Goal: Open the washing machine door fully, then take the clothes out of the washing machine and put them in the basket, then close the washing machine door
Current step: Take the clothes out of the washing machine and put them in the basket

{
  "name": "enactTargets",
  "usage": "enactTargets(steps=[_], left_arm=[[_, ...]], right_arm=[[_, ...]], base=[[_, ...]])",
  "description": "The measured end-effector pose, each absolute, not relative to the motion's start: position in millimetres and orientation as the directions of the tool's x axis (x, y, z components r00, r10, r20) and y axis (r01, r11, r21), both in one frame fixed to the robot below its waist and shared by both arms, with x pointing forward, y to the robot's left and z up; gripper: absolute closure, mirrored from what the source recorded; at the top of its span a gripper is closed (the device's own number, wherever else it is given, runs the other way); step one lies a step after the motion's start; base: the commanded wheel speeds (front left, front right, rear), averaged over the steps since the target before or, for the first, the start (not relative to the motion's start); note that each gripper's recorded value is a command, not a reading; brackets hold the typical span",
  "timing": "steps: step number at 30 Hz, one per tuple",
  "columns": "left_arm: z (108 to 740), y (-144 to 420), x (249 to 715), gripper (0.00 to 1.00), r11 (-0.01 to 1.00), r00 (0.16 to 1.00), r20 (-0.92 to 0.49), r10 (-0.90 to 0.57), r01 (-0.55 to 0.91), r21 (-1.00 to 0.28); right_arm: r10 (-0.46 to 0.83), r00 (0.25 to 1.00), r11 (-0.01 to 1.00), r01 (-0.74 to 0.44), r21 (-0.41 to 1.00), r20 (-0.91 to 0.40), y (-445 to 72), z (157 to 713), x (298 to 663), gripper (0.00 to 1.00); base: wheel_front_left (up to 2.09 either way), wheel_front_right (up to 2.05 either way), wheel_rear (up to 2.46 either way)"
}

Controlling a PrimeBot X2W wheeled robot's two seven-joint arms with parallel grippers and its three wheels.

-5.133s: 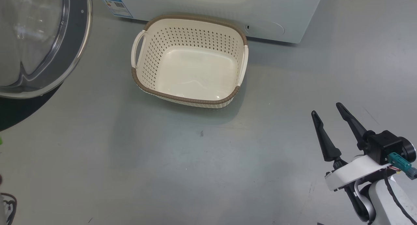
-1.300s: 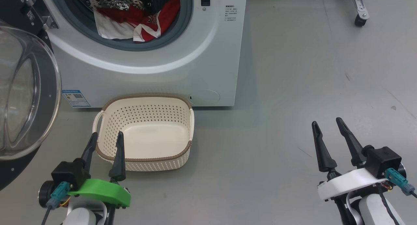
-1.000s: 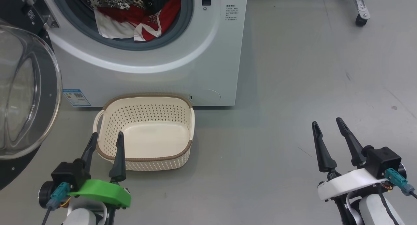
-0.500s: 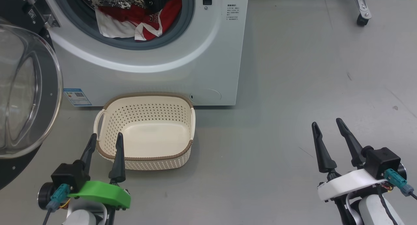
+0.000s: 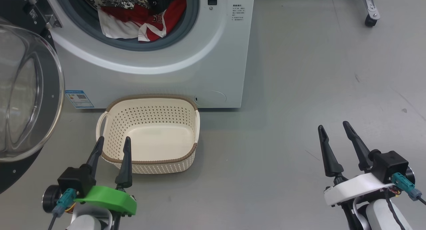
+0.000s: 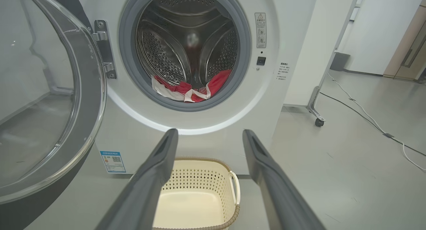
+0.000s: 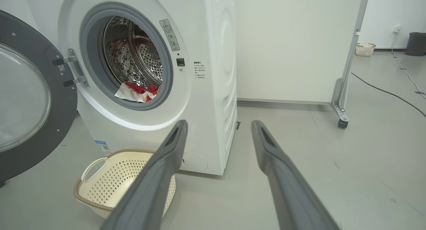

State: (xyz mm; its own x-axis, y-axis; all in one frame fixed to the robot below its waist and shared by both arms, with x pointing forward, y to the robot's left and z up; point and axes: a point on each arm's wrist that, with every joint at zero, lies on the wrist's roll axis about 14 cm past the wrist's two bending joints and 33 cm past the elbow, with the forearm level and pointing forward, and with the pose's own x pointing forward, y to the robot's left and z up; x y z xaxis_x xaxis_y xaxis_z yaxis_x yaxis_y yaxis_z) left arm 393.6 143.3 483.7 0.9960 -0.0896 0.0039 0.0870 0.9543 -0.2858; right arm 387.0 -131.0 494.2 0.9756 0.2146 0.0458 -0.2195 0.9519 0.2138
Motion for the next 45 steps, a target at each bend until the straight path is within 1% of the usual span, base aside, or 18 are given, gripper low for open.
enactTargets(steps=[9, 19, 30, 34, 45], left_arm=[[481.7, 137.3, 391.2, 0.00, 0.949, 0.993, 0.000, -0.116, 0.111, -0.294], [483.0, 138.4, 390.5, 0.00, 0.950, 0.994, 0.004, -0.113, 0.109, -0.293], [484.3, 139.8, 389.4, 0.00, 0.951, 0.994, 0.007, -0.109, 0.107, -0.290], [488.1, 142.2, 389.9, 0.00, 0.965, 0.994, 0.018, -0.110, 0.111, -0.239], [486.1, 142.7, 388.7, 0.00, 0.966, 0.994, 0.012, -0.108, 0.108, -0.234]], right_arm=[[0.213, 0.976, 0.952, -0.218, 0.215, 0.044, -131.1, 493.6, 386.5, 0.00], [0.213, 0.976, 0.951, -0.217, 0.219, 0.044, -130.2, 493.8, 386.1, 0.00], [0.222, 0.974, 0.949, -0.224, 0.222, 0.035, -128.3, 490.6, 383.0, 0.00], [0.223, 0.974, 0.948, -0.225, 0.223, 0.033, -127.7, 489.9, 383.2, 0.00], [0.227, 0.973, 0.947, -0.228, 0.228, 0.029, -125.3, 488.2, 384.8, 0.00]], base=[[0.26, -0.26, 0.00], [0.66, -0.66, 0.00], [1.06, -1.06, 0.00], [1.34, -1.34, 0.00], [1.11, -1.11, 0.00]])
